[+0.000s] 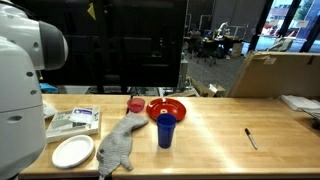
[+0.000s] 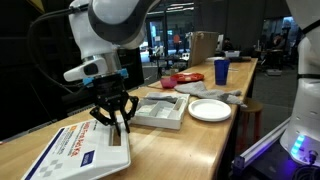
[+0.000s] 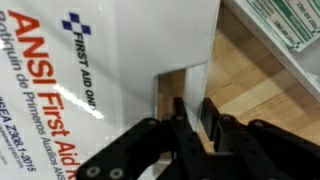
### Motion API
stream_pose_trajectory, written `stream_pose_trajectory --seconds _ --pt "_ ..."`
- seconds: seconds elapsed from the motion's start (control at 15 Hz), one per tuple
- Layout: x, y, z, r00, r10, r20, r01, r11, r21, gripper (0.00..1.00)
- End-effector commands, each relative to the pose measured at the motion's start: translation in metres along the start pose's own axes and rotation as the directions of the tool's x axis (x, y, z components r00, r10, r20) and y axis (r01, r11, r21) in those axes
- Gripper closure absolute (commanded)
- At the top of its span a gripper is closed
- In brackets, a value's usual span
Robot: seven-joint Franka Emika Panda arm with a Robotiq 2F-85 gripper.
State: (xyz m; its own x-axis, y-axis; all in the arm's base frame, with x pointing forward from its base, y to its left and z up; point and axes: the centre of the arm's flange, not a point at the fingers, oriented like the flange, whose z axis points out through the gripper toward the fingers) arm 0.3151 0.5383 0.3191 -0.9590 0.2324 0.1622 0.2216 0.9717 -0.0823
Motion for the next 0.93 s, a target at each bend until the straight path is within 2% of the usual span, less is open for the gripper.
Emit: stream_pose_trajectory --seconds 0.0,0.87 --pt "0.007 -0.013 -0.021 1.000 0.011 0.026 -0.011 1.000 -0.008 0.95" --pt "0.021 -0.043 -0.057 0.993 0.061 0.097 -0.052 0.994 -0.099 0.95"
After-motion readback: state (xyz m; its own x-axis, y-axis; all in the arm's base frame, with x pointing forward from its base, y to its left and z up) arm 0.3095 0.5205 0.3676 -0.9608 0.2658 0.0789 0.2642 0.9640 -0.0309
